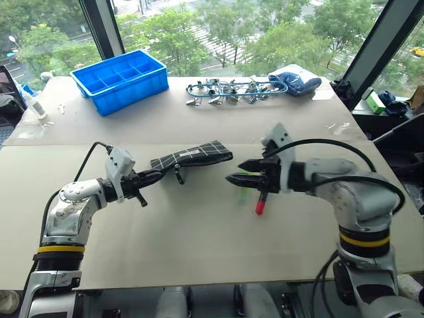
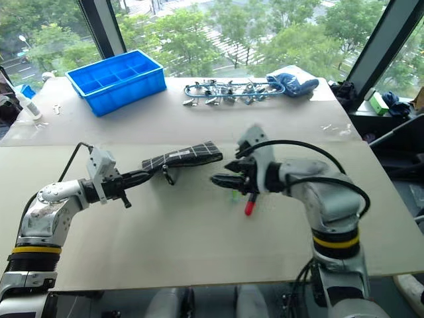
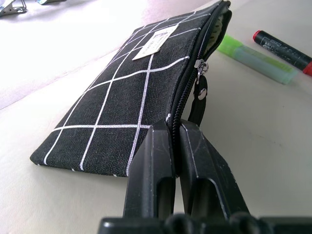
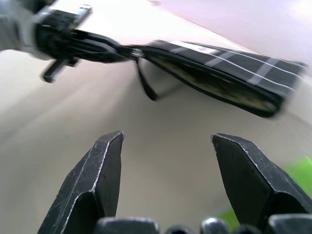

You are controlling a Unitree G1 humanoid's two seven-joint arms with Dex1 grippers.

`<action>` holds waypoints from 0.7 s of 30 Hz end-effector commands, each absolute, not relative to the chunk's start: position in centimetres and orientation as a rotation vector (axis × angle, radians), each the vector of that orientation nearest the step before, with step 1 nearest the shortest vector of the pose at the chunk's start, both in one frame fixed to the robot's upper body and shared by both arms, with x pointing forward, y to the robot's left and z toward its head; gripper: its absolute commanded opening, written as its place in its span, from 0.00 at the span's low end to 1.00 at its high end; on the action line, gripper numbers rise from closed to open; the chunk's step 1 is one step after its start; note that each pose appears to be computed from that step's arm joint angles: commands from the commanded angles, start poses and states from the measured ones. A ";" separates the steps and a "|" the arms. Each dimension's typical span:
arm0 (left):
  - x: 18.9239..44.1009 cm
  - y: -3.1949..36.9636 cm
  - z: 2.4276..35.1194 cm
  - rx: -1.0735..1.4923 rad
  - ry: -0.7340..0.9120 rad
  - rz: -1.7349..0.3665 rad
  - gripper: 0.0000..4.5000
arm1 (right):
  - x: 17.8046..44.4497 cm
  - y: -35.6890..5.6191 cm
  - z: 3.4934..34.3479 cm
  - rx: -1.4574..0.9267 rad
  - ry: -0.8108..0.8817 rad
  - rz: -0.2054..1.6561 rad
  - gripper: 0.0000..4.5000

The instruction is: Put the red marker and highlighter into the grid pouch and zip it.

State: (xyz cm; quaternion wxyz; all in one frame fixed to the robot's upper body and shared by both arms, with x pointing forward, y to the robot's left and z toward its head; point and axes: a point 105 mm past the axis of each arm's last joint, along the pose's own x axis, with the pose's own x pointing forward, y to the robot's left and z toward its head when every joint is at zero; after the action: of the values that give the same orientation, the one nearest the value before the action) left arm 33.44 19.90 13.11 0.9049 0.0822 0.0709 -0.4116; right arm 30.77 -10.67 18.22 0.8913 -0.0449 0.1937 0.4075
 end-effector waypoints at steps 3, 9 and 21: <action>33.6 19.4 14.5 0.174 0.088 -0.864 0.00 | 30.3 -16.3 15.3 -0.220 0.528 0.396 0.71; 33.9 18.9 14.4 0.170 0.083 -0.874 0.00 | 31.0 -17.0 13.5 -0.168 0.567 0.223 0.71; 33.9 18.5 13.9 0.170 0.087 -0.884 0.00 | 32.3 -15.9 13.7 -0.098 0.562 0.209 0.71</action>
State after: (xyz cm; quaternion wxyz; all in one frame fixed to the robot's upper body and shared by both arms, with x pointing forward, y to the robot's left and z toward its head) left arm 33.81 18.63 13.16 0.9005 0.0771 0.0594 -0.4238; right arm 32.02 -16.48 12.75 0.9495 -0.0542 0.2938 0.0958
